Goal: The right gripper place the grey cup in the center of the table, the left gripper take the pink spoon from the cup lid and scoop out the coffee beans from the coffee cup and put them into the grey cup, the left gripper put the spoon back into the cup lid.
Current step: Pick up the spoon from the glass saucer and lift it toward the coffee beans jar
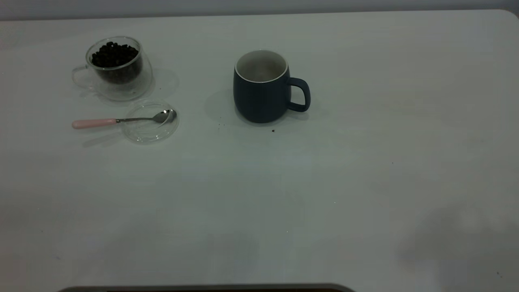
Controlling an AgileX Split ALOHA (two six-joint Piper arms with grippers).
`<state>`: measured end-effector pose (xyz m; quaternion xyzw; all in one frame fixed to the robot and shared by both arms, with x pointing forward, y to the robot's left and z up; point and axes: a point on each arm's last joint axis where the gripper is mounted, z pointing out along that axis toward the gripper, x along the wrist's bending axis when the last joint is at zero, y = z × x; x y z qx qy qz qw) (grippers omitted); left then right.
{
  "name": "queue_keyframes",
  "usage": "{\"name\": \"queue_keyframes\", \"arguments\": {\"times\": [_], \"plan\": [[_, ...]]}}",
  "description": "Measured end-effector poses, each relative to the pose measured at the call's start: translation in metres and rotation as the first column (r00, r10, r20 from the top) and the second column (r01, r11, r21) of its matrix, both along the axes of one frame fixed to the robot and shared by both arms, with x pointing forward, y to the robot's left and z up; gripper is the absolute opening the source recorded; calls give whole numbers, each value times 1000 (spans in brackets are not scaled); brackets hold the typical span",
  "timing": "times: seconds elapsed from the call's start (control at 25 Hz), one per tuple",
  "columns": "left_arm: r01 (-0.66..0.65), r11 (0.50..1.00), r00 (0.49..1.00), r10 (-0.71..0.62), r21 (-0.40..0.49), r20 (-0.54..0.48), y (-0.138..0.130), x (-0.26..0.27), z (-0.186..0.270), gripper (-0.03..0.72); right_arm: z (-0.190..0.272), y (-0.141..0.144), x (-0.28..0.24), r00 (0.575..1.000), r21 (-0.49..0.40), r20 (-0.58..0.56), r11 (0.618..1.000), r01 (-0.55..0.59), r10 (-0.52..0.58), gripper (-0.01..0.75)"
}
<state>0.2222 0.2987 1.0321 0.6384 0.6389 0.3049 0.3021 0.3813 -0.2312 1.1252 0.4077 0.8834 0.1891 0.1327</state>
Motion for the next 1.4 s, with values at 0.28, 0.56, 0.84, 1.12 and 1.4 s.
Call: {"name": "queue_keyframes", "arguments": {"times": [0.28,0.56,0.84,1.12,1.4], "plan": [[0,1000,1000,0,0,0,0,0,0,588,-22,-52,-110,936,188,330,980,64,-125,591],[0,1000,1000,0,0,0,0,0,0,588,-36,-84,-171,801,369,450,899,237,-396,591],[-2,1000,1000,2,-2,0,0,0,0,588,-36,-79,-172,729,354,454,854,381,-513,591],[-2,1000,1000,2,-3,0,0,0,0,588,-52,-71,-164,742,355,386,831,428,-547,591],[-2,1000,1000,2,-2,0,0,0,0,588,-79,-64,-144,758,354,371,836,418,-536,591]]}}
